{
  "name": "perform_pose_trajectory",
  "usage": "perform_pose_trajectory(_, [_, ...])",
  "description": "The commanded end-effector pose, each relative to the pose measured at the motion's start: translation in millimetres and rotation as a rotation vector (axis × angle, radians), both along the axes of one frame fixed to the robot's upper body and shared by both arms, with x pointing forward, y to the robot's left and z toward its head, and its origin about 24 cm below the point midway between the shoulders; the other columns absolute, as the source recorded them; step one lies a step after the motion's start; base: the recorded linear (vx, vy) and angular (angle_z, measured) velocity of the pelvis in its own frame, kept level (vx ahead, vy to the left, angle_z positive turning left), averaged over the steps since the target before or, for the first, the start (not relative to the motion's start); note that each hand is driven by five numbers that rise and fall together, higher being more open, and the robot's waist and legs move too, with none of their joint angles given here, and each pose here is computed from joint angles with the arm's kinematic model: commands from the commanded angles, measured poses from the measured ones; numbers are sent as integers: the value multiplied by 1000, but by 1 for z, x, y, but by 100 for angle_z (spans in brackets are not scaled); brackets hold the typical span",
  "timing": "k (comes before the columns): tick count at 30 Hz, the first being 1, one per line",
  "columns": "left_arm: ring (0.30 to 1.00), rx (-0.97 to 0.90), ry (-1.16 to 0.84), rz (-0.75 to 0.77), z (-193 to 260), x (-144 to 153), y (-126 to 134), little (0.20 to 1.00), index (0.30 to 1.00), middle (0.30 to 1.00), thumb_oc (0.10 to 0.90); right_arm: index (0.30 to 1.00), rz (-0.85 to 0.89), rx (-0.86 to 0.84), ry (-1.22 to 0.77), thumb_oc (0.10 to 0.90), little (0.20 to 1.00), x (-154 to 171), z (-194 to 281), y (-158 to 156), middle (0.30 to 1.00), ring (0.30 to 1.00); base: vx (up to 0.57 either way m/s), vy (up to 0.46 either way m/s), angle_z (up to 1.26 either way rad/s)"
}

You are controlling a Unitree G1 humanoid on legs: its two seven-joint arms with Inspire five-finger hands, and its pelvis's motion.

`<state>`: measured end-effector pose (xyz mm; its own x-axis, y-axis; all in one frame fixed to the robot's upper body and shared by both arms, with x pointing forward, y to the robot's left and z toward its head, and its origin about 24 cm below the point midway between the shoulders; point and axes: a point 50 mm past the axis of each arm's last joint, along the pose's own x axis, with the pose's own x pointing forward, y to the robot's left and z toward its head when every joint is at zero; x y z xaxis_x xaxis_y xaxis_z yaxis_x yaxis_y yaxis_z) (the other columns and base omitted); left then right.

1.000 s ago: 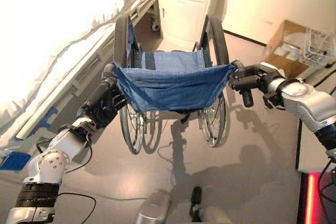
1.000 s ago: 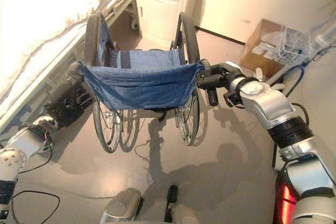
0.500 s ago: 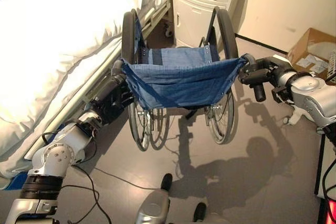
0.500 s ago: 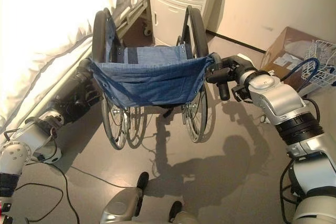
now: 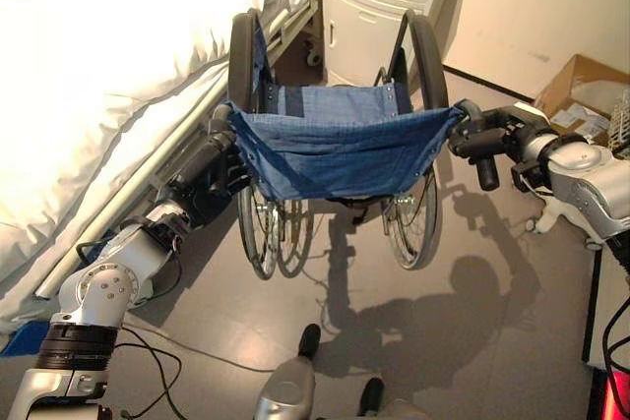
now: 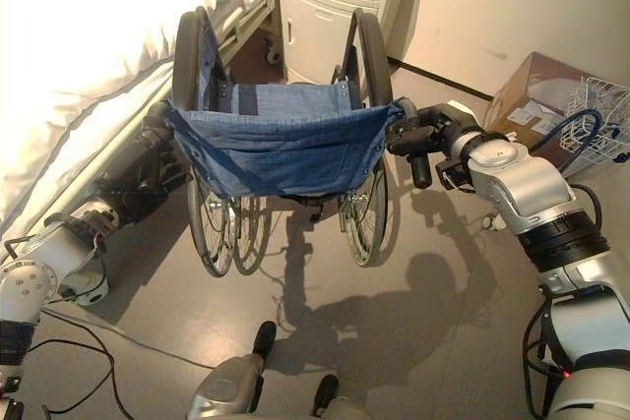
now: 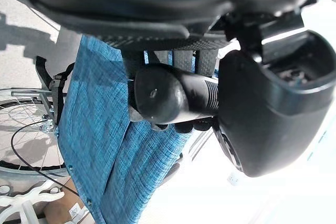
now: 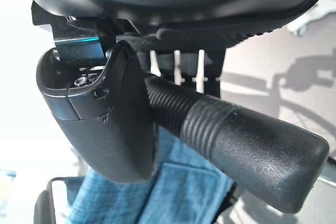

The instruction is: Push the wheelchair next to the bed

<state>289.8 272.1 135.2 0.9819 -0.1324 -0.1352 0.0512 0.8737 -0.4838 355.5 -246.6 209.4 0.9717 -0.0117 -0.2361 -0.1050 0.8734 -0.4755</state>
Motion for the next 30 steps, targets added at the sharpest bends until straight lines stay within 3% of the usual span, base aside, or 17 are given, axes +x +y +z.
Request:
perform_pose_trajectory(1, [300, -5, -359, 166, 79, -4, 40, 300, 300, 300, 400, 300, 435, 56, -201, 400, 300, -10, 21, 73, 300, 300, -38, -27, 3])
perform_pose_trajectory(2, [300, -2, -349, 174, 78, -4, 40, 300, 300, 300, 400, 396, 428, 55, -194, 464, 396, -10, 19, 72, 396, 396, -32, -19, 2])
perform_pose_trajectory(3, [300, -1, -347, 175, 78, -4, 40, 300, 300, 300, 400, 451, 427, 55, -193, 500, 451, -10, 19, 72, 451, 451, -37, -22, 2])
perform_pose_trajectory(4, [592, 4, -340, 181, 77, -3, 41, 592, 592, 592, 595, 587, 420, 56, -192, 591, 587, -10, 18, 72, 587, 587, 0, 0, 0])
perform_pose_trajectory(5, [900, 7, -333, 186, 77, -3, 41, 900, 900, 900, 800, 855, 413, 57, -193, 770, 855, -10, 18, 71, 855, 855, -25, -20, 3])
perform_pose_trajectory(6, [900, 7, -328, 202, 77, -4, 43, 900, 900, 900, 800, 900, 407, 59, -193, 800, 900, -10, 18, 71, 900, 900, -23, -20, 3])
perform_pose_trajectory(16, [900, 170, -333, 334, 85, -13, 69, 900, 900, 900, 800, 900, 272, 32, -257, 800, 900, -13, 26, 47, 900, 900, -3, 0, 0])
perform_pose_trajectory(30, [900, 368, -313, 698, 95, -75, 146, 900, 900, 900, 800, 900, -54, 5, -459, 800, 900, -65, 45, -50, 900, 900, -44, -6, -3])
